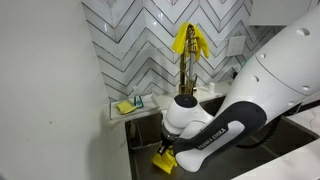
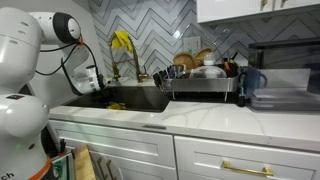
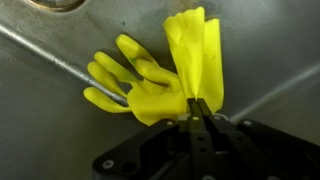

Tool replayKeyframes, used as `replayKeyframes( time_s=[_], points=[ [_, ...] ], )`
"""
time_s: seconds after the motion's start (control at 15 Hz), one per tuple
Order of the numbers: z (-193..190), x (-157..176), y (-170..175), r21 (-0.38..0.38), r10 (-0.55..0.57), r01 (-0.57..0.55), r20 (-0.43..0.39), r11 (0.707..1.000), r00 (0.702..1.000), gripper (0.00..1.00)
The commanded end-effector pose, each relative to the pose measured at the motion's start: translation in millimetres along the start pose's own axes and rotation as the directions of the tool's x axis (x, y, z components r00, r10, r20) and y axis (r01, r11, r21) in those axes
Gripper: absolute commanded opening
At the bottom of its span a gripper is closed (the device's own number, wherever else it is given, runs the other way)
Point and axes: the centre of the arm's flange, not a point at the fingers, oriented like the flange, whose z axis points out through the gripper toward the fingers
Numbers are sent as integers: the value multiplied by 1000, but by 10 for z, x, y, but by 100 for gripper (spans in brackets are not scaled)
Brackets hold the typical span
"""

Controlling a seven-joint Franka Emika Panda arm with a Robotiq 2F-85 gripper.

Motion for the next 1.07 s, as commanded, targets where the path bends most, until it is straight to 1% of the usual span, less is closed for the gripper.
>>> replayKeyframes(
  time_s=[0.0,0.33,0.6,0.67,0.73,0.87,1.0],
  points=[
    [-289,-58,-149,-16,9,-8,37,1000,999,0],
    [-722,-99,-153,-67,-27,36,142,997,989,0],
    [-1170,-53,-131,-119,-20,46,209,992,978,0],
    [-1270,-72,-140,-140,-55,89,234,986,971,0],
    [-1024,47,-20,-108,-39,61,196,992,980,1],
    [-1198,42,-45,-127,-51,79,212,989,976,1],
    [-1235,20,-56,-131,-56,85,216,988,975,1]
  ],
)
